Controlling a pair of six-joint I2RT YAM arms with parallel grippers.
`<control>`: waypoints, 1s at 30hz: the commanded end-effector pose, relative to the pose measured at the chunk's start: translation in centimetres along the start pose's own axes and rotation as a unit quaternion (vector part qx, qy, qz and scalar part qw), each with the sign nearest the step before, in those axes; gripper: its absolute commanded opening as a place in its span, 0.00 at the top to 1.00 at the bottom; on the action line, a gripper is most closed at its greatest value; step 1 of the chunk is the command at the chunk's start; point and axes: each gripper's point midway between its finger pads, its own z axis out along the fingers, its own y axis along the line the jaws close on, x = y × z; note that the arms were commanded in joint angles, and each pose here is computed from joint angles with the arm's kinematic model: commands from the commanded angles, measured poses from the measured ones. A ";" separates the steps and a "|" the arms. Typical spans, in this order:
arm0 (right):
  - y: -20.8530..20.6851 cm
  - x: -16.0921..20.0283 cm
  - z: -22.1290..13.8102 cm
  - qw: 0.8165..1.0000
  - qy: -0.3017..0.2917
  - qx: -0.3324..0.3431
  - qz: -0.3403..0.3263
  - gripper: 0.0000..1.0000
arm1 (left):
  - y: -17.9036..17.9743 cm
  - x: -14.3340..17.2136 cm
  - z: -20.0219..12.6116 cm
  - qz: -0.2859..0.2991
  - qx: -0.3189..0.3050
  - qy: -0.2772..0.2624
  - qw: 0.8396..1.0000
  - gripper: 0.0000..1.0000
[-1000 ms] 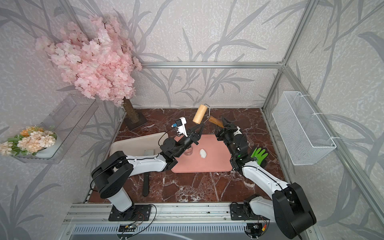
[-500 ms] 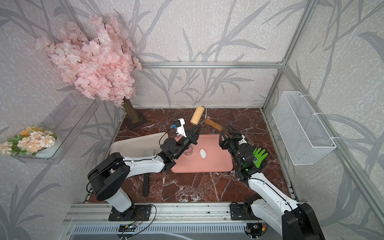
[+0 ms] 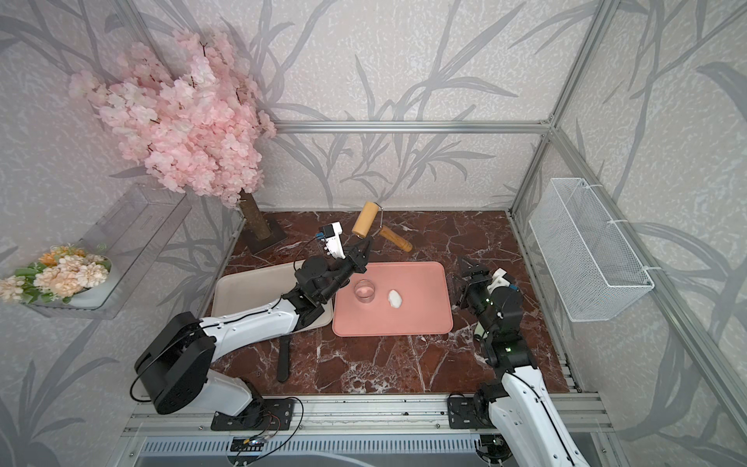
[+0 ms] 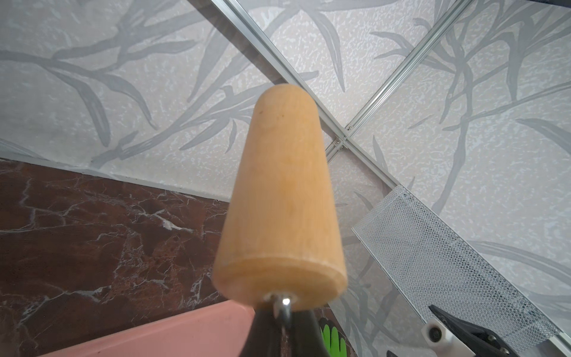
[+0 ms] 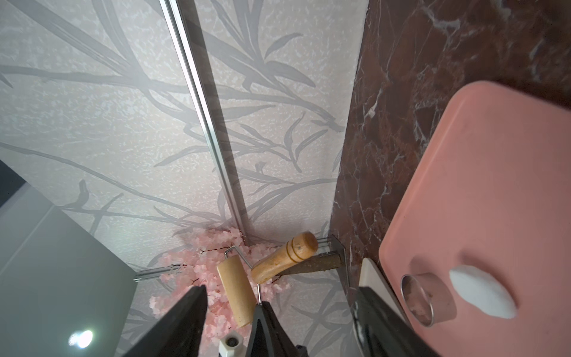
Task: Roll out the dumpling wrappers from the dough
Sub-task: Pick up the rolling pin from the work surface.
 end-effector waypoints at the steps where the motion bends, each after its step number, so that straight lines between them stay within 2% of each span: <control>1: -0.8 3.1 1.6 0.988 0.133 0.012 -0.072 0.21 | -0.8 -0.3 -0.9 -0.045 0.023 0.042 0.998 1.00; 4: 0.7 4.6 3.0 0.973 0.199 -0.026 -0.116 0.21 | -1.3 -0.2 -2.0 -0.067 0.041 0.063 0.995 1.00; 7: 2.1 5.8 3.5 0.959 0.239 -0.066 -0.140 0.22 | -2.5 -0.2 -2.9 -0.079 0.071 0.081 0.991 1.00; 14: 5.2 10.7 3.1 0.918 0.308 -0.152 -0.200 0.20 | -4.8 -1.4 -4.8 -0.131 0.137 0.077 0.979 1.00; 17: 5.9 11.9 2.9 0.909 0.318 -0.169 -0.211 0.20 | -5.6 -1.9 -5.1 -0.143 0.153 0.078 0.975 1.00; 24: 6.7 14.1 2.3 0.890 0.343 -0.189 -0.234 0.19 | -5.9 -3.4 -5.7 -0.170 0.165 0.057 0.970 1.00; 27: 5.4 13.8 2.9 0.899 0.328 -0.160 -0.243 0.16 | -6.0 -3.7 -5.8 -0.179 0.167 0.051 0.968 1.00; 30: 5.6 13.4 2.9 0.903 0.310 -0.164 -0.248 0.16 | -6.2 -3.8 -5.8 -0.181 0.169 0.054 0.967 1.00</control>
